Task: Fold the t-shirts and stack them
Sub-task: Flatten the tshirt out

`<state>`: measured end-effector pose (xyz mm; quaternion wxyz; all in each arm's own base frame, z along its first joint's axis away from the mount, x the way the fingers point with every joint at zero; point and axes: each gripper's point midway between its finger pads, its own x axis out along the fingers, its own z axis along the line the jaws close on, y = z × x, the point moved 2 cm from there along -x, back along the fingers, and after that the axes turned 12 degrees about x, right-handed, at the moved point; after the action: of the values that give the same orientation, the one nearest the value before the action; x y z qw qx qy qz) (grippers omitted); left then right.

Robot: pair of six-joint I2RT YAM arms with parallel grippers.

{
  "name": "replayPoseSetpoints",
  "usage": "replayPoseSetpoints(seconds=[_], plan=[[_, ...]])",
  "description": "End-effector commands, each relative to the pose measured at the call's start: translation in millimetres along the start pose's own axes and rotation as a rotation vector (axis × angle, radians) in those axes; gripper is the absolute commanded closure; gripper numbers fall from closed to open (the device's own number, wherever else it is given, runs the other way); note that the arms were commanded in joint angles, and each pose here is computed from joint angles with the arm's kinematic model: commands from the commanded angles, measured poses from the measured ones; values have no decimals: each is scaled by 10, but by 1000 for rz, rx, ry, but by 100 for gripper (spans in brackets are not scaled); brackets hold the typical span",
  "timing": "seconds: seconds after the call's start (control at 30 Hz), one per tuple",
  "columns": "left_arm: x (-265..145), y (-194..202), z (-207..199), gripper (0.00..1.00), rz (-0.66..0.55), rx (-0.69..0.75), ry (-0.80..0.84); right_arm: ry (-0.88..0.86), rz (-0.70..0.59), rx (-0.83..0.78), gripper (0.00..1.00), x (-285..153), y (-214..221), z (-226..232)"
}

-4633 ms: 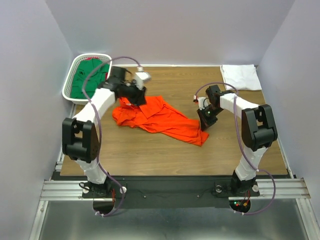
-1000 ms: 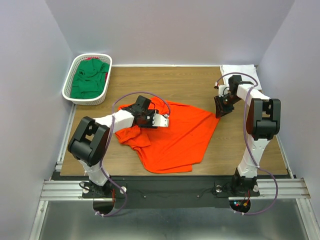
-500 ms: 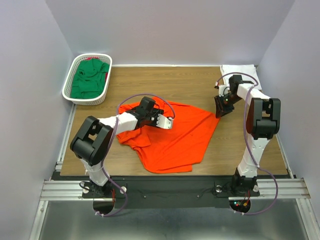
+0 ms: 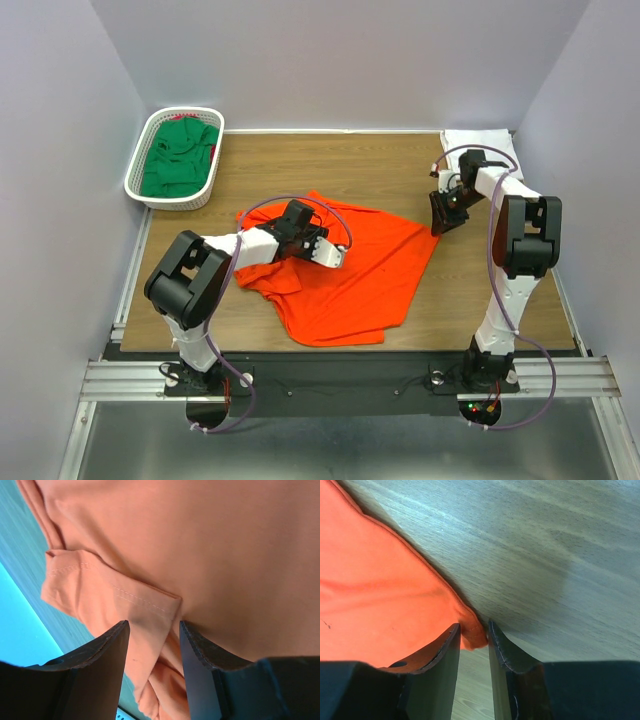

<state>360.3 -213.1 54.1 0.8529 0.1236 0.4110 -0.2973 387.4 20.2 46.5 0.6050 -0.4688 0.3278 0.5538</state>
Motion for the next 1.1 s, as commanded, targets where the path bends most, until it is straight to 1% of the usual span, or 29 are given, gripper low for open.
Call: replayPoseSetpoints(seconds=[0.0, 0.1, 0.23, 0.37, 0.47, 0.6, 0.73, 0.77, 0.83, 0.87, 0.9, 0.93, 0.97, 1.07], plan=[[10, -7, -86, 44, 7, 23, 39, 2, 43, 9, 65, 69, 64, -66], [33, 4, 6, 44, 14, 13, 1, -3, 46, 12, 65, 87, 67, -65], [83, 1, 158, 47, 11, -2, -47, -12, 46, 16, 65, 94, 60, -53], [109, -8, 256, 55, 1, -6, -69, -11, 46, 16, 64, 80, 57, -57], [89, -47, 322, 60, -23, -17, -84, -11, 46, 13, 60, 74, 58, -55], [26, -95, 334, 63, -51, -22, -81, -9, 45, 9, 58, 65, 59, -69], [-22, -126, 377, 70, -76, -35, -82, -19, 43, 10, 58, 60, 53, -50], [-29, -138, 389, 74, -86, -44, -83, -21, 45, 9, 58, 65, 54, -50], [-45, -149, 430, 79, -96, -50, -82, -24, 43, 8, 58, 60, 51, -44], [-51, -157, 446, 84, -104, -54, -82, -26, 44, 7, 57, 60, 54, -41], [-58, -147, 472, 86, -108, -65, -81, -26, 48, 7, 54, 66, 65, -43], [-62, -143, 498, 89, -112, -68, -85, -28, 48, 6, 53, 67, 64, -41], [-66, -150, 482, 93, -122, -74, -69, -28, 45, 2, 52, 62, 59, -42], [-75, -111, 478, 100, -136, -110, -43, -23, 46, -3, 52, 63, 51, -52]])
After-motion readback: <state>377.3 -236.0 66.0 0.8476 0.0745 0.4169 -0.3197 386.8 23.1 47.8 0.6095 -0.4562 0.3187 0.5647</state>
